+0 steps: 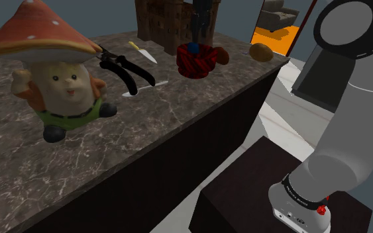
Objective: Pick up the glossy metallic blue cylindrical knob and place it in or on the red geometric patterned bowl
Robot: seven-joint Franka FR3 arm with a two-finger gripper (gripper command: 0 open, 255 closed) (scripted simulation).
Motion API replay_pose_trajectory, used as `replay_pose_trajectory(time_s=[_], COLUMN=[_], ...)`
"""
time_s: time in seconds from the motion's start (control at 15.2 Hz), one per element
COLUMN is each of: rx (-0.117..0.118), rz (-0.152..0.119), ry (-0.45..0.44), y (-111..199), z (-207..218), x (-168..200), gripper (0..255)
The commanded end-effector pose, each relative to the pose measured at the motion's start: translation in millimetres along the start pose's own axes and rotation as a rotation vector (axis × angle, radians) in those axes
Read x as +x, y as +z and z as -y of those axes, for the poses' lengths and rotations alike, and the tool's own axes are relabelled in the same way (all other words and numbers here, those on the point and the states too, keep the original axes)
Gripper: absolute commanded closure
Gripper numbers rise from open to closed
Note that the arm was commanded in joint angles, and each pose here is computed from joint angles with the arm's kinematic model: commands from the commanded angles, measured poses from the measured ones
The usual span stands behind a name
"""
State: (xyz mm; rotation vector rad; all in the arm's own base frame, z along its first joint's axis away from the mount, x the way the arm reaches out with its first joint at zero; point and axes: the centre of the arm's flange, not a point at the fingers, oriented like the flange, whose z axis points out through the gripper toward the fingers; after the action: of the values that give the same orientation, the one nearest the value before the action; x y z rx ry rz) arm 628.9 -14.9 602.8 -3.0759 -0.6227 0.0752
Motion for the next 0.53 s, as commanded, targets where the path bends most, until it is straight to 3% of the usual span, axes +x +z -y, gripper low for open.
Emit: replay_pose_trajectory(time_s=[0.0, 0.13, 0.46], rx=[0.0, 0.0, 0.0], rz=[0.0, 0.0, 0.0], ry=[0.0, 0.0, 0.0], y=[-20.5, -44.1, -44.1], z=[0.3, 0.3, 0.3], x=[0.4, 0.4, 0.4], gripper=[0, 0, 0])
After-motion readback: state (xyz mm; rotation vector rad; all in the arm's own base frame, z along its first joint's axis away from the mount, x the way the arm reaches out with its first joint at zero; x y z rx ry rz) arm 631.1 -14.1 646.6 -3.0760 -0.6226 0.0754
